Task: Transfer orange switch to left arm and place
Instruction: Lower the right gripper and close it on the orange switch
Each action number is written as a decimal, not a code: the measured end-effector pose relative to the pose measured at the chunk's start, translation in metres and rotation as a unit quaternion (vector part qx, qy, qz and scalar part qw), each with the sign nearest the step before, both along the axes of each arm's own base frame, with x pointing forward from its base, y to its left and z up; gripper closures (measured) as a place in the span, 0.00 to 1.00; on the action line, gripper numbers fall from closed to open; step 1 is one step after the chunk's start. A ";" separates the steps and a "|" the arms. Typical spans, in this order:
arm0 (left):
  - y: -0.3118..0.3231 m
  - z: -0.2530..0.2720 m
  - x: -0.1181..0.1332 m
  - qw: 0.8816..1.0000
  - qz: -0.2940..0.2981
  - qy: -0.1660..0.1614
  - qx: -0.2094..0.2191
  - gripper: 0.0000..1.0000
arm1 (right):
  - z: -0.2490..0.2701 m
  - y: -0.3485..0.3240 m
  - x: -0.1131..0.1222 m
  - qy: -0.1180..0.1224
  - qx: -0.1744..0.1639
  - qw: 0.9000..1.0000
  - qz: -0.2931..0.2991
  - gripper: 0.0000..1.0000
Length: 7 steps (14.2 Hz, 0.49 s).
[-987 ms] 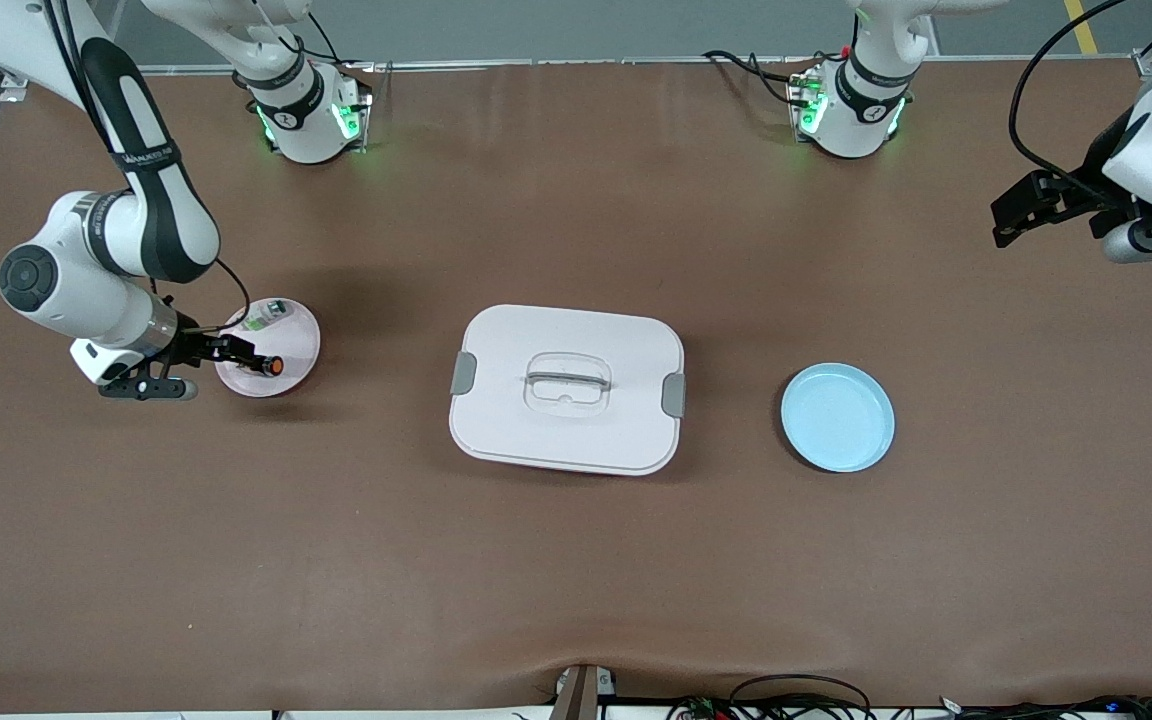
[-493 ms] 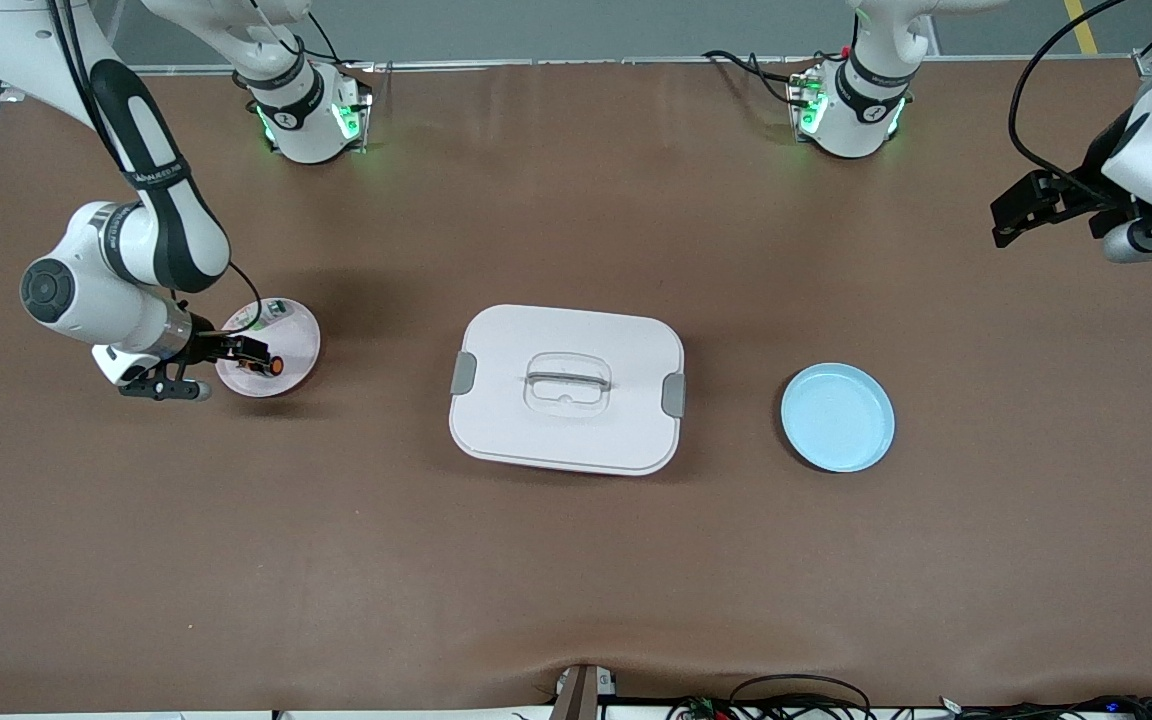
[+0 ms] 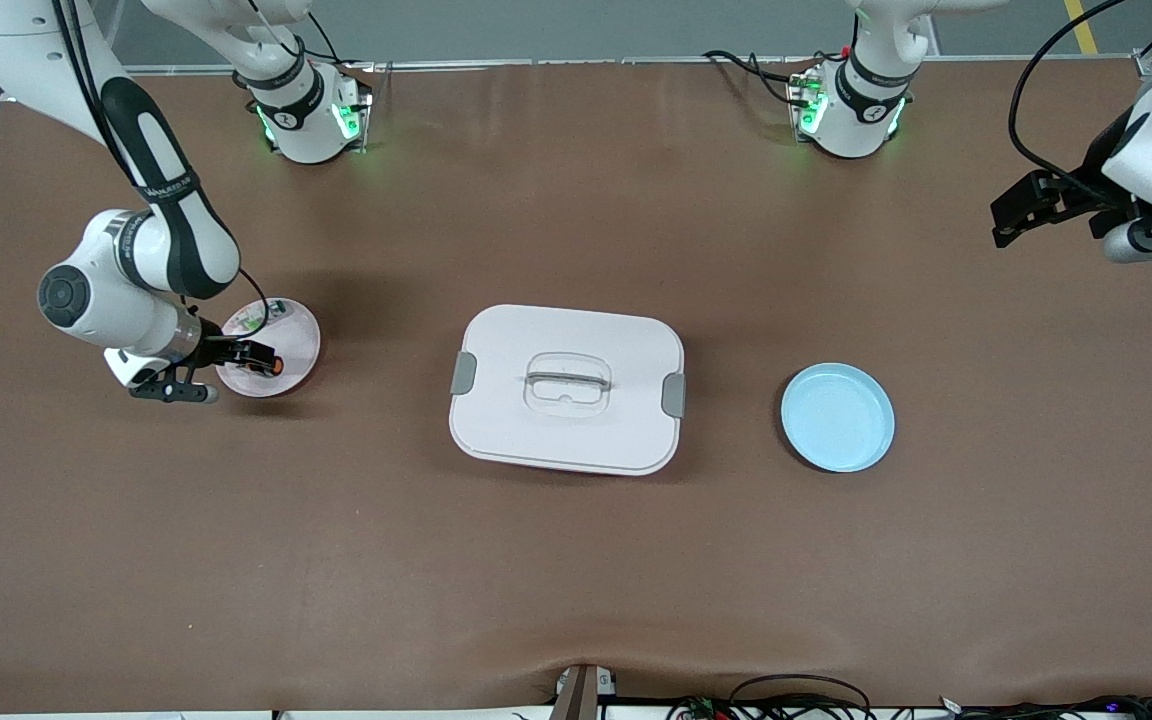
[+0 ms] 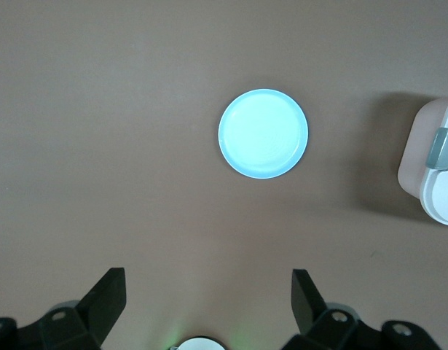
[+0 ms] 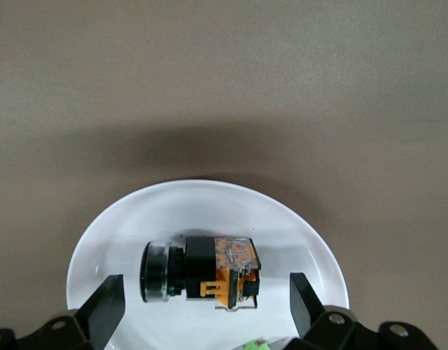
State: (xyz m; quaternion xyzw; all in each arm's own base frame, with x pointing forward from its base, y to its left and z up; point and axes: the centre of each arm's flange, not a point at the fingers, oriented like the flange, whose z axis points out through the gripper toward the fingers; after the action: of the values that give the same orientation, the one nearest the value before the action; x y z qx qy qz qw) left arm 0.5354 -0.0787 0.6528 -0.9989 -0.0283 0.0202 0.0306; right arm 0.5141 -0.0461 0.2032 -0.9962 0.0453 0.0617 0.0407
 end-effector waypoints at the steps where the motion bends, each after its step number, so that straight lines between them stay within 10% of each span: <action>1: -0.001 0.000 0.000 1.000 -0.001 0.000 0.000 0.00 | -0.003 0.000 -0.001 0.001 0.000 1.000 0.000 0.00; 7: -0.005 -0.002 0.006 1.000 -0.005 -0.014 -0.003 0.00 | -0.015 0.000 -0.003 0.002 0.003 1.000 -0.010 0.00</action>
State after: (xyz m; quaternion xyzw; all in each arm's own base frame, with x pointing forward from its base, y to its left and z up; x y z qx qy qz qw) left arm 0.5417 -0.0835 0.6513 -0.9993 -0.0240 0.0057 0.0274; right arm 0.5107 -0.0458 0.1885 -0.9955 0.0547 0.0637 0.0445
